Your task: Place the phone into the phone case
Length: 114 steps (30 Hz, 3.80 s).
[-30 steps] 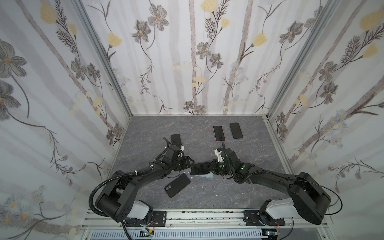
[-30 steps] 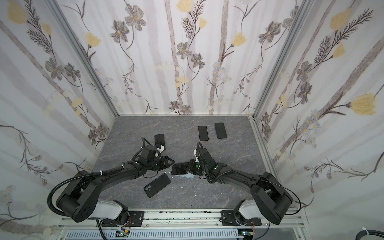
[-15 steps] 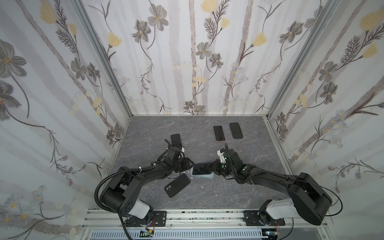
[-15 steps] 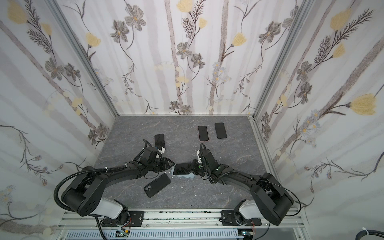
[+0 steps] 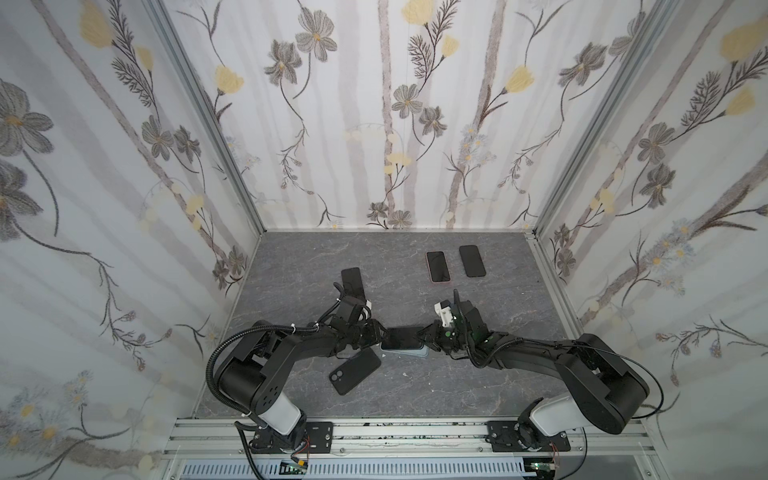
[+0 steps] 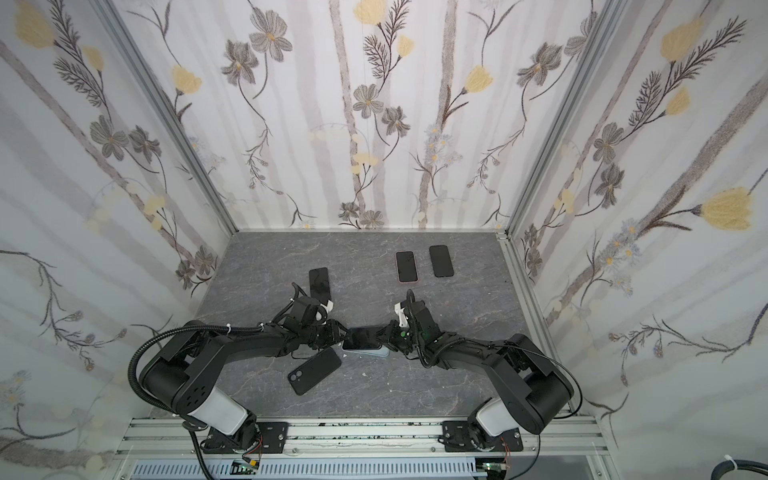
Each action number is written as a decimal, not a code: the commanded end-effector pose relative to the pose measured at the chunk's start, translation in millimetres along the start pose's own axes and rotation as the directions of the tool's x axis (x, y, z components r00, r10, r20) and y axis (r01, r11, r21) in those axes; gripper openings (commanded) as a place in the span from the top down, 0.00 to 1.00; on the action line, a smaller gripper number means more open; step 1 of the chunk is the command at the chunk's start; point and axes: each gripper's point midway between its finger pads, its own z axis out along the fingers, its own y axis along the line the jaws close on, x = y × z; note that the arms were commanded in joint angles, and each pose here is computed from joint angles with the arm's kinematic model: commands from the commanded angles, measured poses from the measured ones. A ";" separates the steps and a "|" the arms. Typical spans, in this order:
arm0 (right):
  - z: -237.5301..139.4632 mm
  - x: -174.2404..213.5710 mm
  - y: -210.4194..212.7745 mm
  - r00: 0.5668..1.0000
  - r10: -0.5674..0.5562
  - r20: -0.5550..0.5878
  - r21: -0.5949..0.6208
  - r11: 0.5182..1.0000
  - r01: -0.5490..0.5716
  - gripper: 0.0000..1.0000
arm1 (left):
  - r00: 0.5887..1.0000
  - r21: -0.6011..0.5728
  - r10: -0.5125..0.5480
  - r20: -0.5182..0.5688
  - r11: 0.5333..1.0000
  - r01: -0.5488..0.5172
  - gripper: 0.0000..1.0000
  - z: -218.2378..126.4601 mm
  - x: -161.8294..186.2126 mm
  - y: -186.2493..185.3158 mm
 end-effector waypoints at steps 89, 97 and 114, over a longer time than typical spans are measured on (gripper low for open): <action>-28.6 27.6 -85.7 0.999 -0.018 -0.042 0.405 0.914 0.033 0.94 | 0.995 -0.024 0.072 -0.067 0.997 -0.074 0.72 -0.5 48.8 -14.6; -42.4 15.2 -68.1 0.998 -0.066 -0.004 0.421 0.905 0.061 0.86 | 0.992 -0.057 0.118 -0.038 0.991 -0.121 0.70 -9.5 40.2 -15.7; -34.4 21.4 -57.2 0.996 -0.077 -0.033 0.375 0.923 0.084 0.89 | 0.987 -0.102 0.160 -0.021 0.982 -0.161 0.72 -12.9 28.2 -10.8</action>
